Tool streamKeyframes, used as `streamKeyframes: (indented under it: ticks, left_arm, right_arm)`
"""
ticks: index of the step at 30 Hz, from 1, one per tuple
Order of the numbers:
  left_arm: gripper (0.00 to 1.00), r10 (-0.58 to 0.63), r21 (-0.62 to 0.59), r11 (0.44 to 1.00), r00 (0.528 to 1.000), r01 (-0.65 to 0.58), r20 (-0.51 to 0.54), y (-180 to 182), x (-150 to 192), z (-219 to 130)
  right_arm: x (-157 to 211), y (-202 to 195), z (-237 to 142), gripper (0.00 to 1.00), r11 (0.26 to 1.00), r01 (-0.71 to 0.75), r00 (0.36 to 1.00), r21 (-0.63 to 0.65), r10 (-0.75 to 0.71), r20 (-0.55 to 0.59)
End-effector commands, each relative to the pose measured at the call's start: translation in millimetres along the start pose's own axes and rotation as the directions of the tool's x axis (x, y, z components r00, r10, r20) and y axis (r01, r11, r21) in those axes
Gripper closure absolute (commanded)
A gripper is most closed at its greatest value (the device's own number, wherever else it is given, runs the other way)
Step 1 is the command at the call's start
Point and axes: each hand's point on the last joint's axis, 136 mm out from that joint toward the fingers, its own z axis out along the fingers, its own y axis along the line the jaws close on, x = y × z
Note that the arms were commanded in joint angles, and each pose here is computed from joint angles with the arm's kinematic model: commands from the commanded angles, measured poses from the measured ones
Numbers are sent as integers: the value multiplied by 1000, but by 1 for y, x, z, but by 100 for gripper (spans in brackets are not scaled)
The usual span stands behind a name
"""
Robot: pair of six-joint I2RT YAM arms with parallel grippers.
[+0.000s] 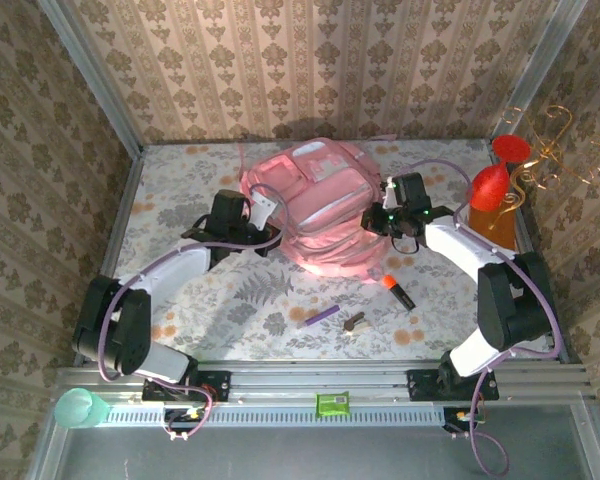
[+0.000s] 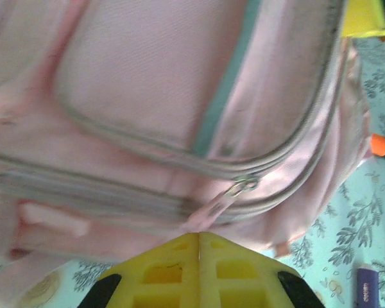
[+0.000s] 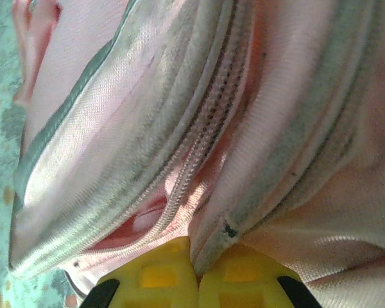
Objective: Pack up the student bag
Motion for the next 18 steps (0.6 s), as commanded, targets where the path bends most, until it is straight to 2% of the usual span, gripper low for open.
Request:
streamKeyframes:
  ticks: [1, 3, 6, 8, 10, 12, 18]
  left_arm:
    - [100, 59, -14, 998, 998, -60, -31, -9, 2, -3]
    - [100, 55, -26, 998, 998, -56, -31, -9, 0, 0]
    - [100, 42, -94, 994, 998, -46, -52, 4, 4, 2]
    - [97, 74, -75, 994, 996, -77, -51, -3, 6, 5]
    - [79, 95, -59, 993, 995, -97, -37, -10, 7, 10]
    - [68, 87, -42, 995, 996, -88, -26, -11, 6, 17]
    - [54, 126, -3, 992, 989, -127, -80, -19, 12, 44]
  right_arm:
    - [-5, 8, -12, 100, 999, 31, 999, -17, -31, 10]
    - [-4, 11, -10, 100, 999, 23, 1000, -37, -22, 5]
    - [-4, 2, -11, 100, 1000, 30, 1000, 10, -30, 3]
    - [-2, 1, -11, 100, 999, 36, 999, 10, -36, 4]
    - [-1, 1, -11, 100, 999, 33, 999, 8, -33, 3]
    - [-1, 0, -8, 100, 1000, 29, 1000, 4, -29, 4]
    - [1, 0, -2, 100, 1000, 16, 1000, -11, -16, -13]
